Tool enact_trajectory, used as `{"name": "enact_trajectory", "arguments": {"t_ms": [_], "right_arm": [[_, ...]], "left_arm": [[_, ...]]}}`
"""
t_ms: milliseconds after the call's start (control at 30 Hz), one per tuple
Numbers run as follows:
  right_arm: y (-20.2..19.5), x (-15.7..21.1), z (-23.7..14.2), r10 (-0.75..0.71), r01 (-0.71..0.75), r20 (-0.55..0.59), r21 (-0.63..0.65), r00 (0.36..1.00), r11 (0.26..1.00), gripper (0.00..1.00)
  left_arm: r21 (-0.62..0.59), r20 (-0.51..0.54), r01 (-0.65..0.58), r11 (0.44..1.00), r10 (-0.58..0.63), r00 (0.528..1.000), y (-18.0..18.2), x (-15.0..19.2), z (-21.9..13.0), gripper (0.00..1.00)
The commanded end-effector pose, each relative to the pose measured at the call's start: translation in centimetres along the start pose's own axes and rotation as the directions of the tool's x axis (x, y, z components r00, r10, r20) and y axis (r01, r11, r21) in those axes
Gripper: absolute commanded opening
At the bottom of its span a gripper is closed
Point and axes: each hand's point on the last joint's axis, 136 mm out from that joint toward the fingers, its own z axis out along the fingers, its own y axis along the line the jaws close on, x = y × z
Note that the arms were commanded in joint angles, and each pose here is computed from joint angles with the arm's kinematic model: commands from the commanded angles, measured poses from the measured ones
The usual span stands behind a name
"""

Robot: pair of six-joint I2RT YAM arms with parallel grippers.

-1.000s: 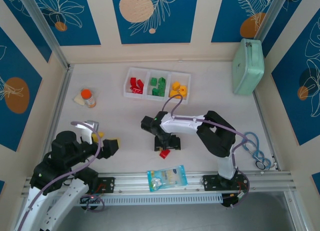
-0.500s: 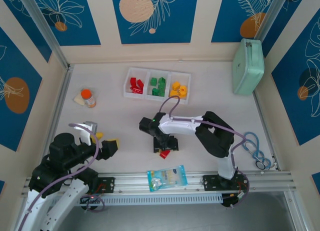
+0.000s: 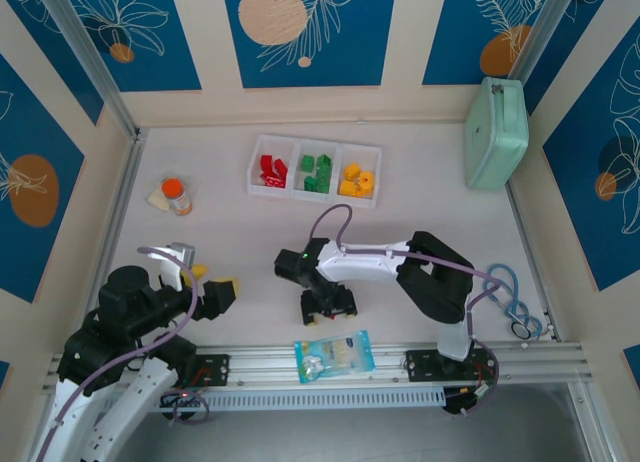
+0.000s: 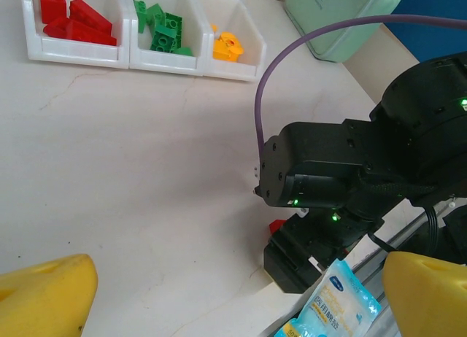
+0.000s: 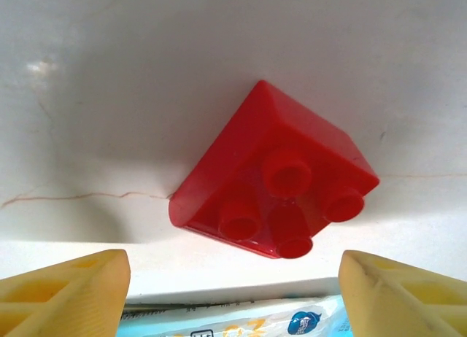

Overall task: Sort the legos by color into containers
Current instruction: Pick up the lego from the bottom-center of the table.

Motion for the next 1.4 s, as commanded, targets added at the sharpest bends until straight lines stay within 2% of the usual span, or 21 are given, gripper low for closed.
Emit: {"name": "enact_trajectory", "arguments": {"t_ms": [0, 200, 600, 800, 933, 1067, 1200, 1367], "right_arm": [[-0.4, -0.7, -1.2, 0.086, -0.085, 0.019, -0.032, 0.996, 0.996, 0.73], [-0.2, -2.7, -0.8, 0.204, -0.2, 0.019, -0.121, 0.979, 0.972, 0.61], [-0.4, -2.4, 0.5, 0.206, -0.206, -0.019, -0.138, 0.978, 0.969, 0.45], [-0.1, -3.4, -0.4, 0.176, -0.17, 0.023, -0.17, 0.984, 0.971, 0.33], [0.8, -5.1, -3.2, 0.1, -0.075, 0.12, -0.194, 0.988, 0.978, 0.25], [0.9, -7.3, -7.7, 0.019, 0.032, 0.269, -0.185, 0.963, 0.982, 0.23], [-0.3, -10.5, -12.0, -0.022, 0.103, 0.396, -0.186, 0.918, 0.977, 0.23], [-2.4, -16.6, -17.5, -0.038, 0.205, 0.578, -0.225, 0.815, 0.953, 0.23]], "left_arm": [[0.019, 0.018, -0.019, 1.0, 0.019, 1.0, -0.3, -0.3, 0.0, 1.0], [0.029, 0.007, -0.021, 0.999, 0.021, 1.0, -0.5, -0.2, 0.1, 1.0], [0.016, 0.016, -0.02, 1.0, 0.02, 1.0, -0.2, -0.3, 0.0, 1.0], [0.01, 0.013, -0.017, 1.0, 0.017, 1.0, -0.1, -0.2, 0.1, 1.0], [-0.001, 0.015, -0.013, 1.0, 0.013, 1.0, 0.0, -0.3, 0.0, 1.0], [-0.001, 0.012, -0.012, 1.0, 0.012, 1.0, 0.1, -0.2, 0.1, 1.0], [-0.005, 0.003, -0.009, 1.0, 0.009, 1.0, 0.1, -0.2, 0.3, 1.0], [-0.006, 0.004, -0.009, 1.0, 0.009, 1.0, 0.2, -0.2, 0.3, 1.0]]}}
